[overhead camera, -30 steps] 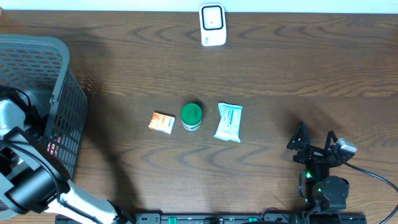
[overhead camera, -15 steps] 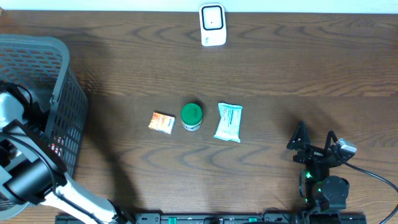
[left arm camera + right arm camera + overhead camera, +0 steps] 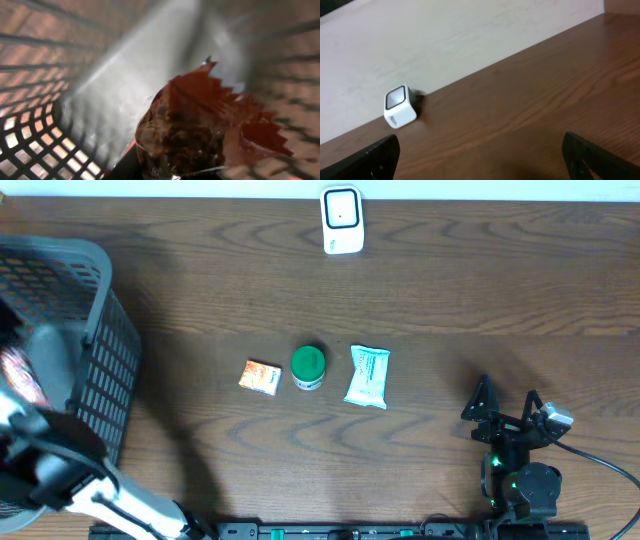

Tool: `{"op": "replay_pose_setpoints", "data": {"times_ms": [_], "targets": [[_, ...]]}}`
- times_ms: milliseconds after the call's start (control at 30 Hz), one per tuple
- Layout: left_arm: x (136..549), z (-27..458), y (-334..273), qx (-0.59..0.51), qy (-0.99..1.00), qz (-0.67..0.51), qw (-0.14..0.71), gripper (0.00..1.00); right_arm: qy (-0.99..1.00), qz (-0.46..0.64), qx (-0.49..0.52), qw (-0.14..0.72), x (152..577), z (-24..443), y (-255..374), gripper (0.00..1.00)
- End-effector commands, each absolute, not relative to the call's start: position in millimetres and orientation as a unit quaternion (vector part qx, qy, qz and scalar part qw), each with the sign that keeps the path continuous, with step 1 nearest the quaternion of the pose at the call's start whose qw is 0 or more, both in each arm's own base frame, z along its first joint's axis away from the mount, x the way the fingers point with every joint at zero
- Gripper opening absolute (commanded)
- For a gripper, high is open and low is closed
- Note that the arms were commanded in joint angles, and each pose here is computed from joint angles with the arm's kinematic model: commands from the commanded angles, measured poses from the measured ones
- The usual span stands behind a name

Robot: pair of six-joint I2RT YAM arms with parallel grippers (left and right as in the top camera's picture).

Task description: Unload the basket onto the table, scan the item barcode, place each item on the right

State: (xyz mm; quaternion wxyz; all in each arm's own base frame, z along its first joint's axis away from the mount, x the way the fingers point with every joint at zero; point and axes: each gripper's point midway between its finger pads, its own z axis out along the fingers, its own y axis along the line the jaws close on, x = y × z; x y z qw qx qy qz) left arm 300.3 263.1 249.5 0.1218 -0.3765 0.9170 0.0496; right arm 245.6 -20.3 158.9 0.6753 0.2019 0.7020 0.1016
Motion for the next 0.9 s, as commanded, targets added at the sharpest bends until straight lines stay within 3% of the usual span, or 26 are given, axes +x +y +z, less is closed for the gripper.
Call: {"op": "replay_pose_setpoints", "data": {"times_ms": [0,167,433,600,700,867], "targets": [[323,318,215,-0.362,0.895,-0.065,0.252,0.23,0.703,0.098,0.203,0.675,245,158,-21,0.99],[341,394,88,-0.192,0.874,-0.291,0.339,0.23,0.703,0.098,0.203,0.675,245,158,-21,0.99],[313,414,-106,0.113,0.865,-0.406,0.272,0.23,0.703,0.098,0.203,0.675,245,158,-21,0.99],[296,385,-204,0.31,0.837,-0.39,0.229,0.22,0.703,0.098,0.203,0.675,245,158,-21,0.99],[300,353,-223,0.346,0.86,-0.313,0.207,0.09,0.703,0.098,0.203,0.675,245,158,-21,0.99],[309,339,-227,0.366,0.874,-0.23,0.223,0.09,0.703,0.098,0.203,0.675,245,158,-21,0.99]]}}
